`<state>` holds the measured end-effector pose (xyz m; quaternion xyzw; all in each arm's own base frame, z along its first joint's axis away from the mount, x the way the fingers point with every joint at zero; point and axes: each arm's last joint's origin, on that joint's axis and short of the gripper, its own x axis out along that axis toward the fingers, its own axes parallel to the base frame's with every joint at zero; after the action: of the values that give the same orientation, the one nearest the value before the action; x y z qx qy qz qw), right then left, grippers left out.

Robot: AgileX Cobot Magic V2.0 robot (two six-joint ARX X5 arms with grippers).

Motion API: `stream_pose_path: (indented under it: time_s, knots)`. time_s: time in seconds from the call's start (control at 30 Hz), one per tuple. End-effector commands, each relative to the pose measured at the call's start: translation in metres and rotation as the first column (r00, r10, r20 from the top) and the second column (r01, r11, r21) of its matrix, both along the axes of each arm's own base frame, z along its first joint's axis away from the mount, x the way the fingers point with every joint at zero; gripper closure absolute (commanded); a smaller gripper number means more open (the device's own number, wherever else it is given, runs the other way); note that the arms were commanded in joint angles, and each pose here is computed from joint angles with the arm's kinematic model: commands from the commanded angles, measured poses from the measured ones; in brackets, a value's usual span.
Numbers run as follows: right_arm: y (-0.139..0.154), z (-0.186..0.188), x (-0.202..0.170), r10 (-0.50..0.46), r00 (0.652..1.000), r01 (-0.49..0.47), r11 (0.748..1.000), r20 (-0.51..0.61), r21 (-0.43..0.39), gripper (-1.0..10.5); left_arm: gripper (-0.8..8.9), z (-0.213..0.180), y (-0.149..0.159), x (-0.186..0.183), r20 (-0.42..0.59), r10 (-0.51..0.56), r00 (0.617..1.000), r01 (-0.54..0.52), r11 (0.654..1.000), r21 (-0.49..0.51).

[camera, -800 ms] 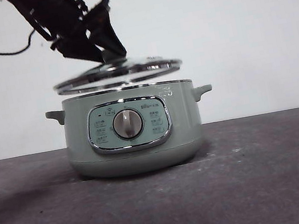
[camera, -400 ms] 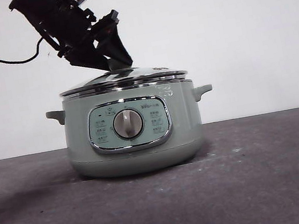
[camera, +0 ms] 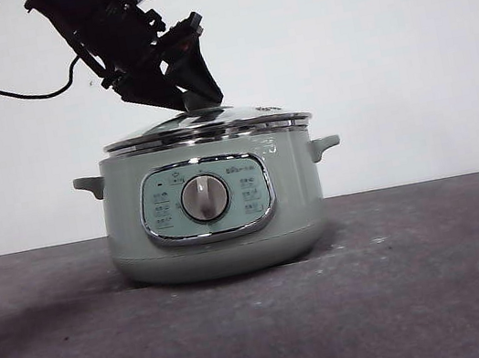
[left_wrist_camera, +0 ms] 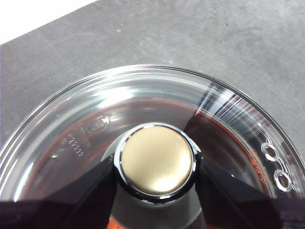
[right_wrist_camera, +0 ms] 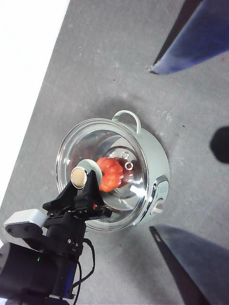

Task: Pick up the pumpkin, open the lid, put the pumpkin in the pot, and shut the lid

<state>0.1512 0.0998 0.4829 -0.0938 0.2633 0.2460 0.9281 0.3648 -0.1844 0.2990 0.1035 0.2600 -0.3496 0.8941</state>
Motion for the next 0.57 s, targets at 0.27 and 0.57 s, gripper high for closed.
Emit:
stream_pose_path:
  time_s: [0.27, 0.57]
  knots:
    - [-0.0003, -0.0003, -0.0013, -0.001, 1.0, 0.001, 1.0, -0.009, 0.003, 3.5, 8.22, 0.0118, 0.0056, 0.0033, 0.068, 0.017, 0.998, -0.017, 1.0, -0.001]
    - [-0.0002, -0.0003, -0.0012, -0.001, 1.0, 0.001, 1.0, -0.009, 0.003, 3.5, 8.22, 0.0104, 0.0074, 0.0032, 0.05, 0.015, 0.999, -0.015, 1.0, 0.001]
